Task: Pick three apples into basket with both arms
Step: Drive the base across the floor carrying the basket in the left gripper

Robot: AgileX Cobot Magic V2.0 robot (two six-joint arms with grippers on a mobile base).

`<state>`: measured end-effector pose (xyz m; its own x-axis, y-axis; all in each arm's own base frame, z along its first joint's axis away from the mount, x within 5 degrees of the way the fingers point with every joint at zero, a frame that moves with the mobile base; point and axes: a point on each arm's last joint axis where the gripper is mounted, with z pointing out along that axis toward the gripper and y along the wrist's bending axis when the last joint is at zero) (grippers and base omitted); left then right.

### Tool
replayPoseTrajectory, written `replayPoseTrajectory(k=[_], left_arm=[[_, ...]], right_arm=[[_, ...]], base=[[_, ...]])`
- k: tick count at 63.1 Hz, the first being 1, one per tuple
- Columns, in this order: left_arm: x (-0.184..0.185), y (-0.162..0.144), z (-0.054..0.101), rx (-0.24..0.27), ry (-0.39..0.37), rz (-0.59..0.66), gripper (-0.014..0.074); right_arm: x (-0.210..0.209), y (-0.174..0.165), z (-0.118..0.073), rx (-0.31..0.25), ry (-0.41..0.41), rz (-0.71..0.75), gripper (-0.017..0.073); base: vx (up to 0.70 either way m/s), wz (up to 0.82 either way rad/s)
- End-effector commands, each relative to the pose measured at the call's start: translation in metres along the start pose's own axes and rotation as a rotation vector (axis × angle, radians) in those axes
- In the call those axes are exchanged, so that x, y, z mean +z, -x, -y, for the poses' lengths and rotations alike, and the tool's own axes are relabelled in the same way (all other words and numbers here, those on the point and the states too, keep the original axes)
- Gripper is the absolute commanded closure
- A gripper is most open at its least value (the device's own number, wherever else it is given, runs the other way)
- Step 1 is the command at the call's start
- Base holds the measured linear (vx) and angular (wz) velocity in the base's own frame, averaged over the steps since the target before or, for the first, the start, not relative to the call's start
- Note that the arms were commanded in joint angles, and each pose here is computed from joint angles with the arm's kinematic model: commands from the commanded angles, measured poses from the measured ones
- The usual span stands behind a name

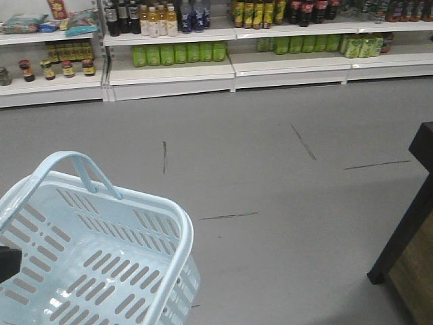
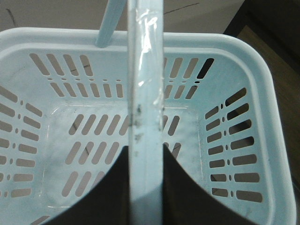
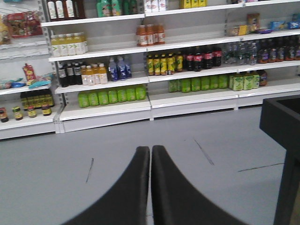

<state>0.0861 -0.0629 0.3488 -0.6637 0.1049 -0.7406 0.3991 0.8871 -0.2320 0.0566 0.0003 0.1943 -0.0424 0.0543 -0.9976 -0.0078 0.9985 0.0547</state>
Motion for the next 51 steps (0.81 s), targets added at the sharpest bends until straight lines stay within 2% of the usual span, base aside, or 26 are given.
replayPoseTrajectory(k=[1, 51], left_arm=[[-0.0075, 0.0143, 0.0058, 0.000, -0.050, 0.120, 0.0600], [-0.0075, 0.0143, 0.0058, 0.000, -0.050, 0.120, 0.0600]], right_arm=[[-0.0006, 0.0032, -0.0002, -0.016, 0.002, 0.078, 0.0564], [-0.0006, 0.0032, -0.0002, -0.016, 0.002, 0.078, 0.0564]], base=[[0.26, -0.44], [0.20, -0.55]])
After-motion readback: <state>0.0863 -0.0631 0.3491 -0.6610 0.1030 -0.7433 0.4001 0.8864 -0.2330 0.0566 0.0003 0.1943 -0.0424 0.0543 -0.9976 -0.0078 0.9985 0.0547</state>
